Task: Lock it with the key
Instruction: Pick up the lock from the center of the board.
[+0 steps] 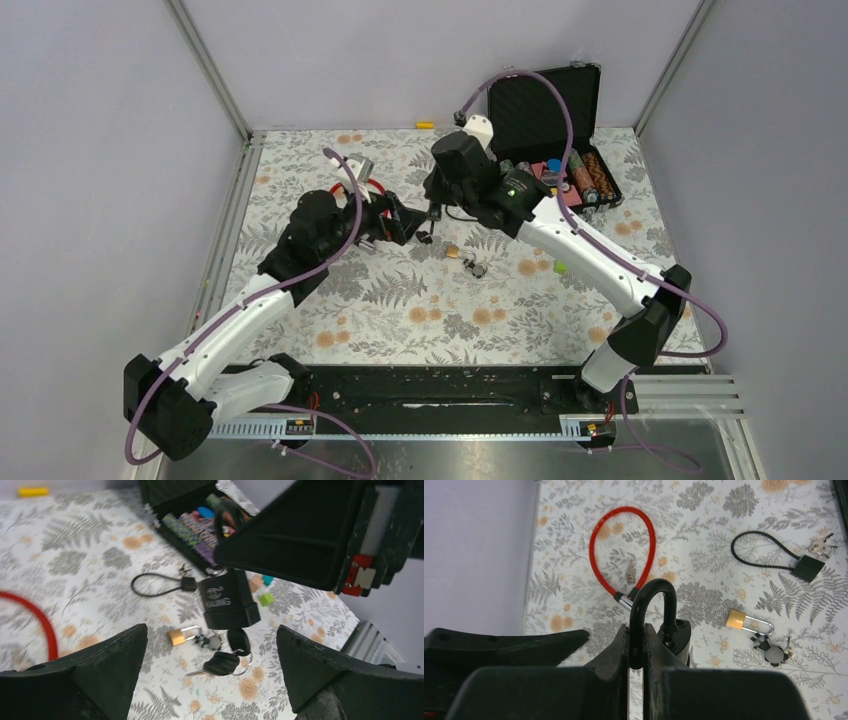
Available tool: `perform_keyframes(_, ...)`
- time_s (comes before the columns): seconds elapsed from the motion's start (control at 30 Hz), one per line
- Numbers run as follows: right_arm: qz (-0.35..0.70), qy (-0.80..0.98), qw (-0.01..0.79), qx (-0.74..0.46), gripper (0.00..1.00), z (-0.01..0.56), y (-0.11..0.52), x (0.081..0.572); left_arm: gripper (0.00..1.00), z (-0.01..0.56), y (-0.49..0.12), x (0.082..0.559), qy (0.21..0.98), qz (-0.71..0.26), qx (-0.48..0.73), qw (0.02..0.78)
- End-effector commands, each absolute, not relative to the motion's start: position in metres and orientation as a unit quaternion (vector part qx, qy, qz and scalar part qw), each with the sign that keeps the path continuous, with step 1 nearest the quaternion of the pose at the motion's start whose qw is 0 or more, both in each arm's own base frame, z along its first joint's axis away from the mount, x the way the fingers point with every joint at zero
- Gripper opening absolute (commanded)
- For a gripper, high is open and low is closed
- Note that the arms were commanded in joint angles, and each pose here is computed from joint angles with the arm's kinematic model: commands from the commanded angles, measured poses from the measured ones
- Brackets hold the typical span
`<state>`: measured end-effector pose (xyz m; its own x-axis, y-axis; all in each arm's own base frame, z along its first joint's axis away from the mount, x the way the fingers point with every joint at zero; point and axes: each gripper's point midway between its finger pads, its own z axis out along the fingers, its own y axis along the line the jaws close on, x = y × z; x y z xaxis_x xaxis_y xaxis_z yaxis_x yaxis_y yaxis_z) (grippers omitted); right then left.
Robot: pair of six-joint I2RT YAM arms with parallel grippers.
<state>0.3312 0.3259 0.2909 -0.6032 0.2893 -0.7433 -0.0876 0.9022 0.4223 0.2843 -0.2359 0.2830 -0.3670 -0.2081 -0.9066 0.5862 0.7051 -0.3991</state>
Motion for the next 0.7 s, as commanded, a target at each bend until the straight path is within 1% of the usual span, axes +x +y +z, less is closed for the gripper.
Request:
perform_keyframes(0.0,0.288,0.795,0.520,0.115,0.00,0.394,0.312,0.340,0.99,0.360,-0.269,0.279,0.637,-0.415,0.208,0.615)
perform_keyframes(0.13,0.310,0.784,0.523,0.129,0.00,0.410,0.310,0.340,0.99,0.361,-0.281,0.283,0.620,-0.417,0.211,0.630)
perform_keyframes(0.3,0.331,0.773,0.525,0.134,0.00,0.426,0.311,0.340,0.99,0.356,-0.284,0.299,0.621,-0.378,0.208,0.654)
perform_keyframes(0.4,0.339,0.767,0.526,0.142,0.00,0.434,0.310,0.340,0.97,0.352,-0.281,0.313,0.628,-0.349,0.188,0.670)
perform_keyframes(0.6,0.358,0.761,0.519,0.154,0.00,0.441,0.309,0.341,0.82,0.352,-0.278,0.328,0.614,-0.305,0.173,0.707)
perform_keyframes(0.67,0.362,0.760,0.517,0.157,0.00,0.442,0.309,0.341,0.74,0.354,-0.278,0.330,0.609,-0.301,0.171,0.714)
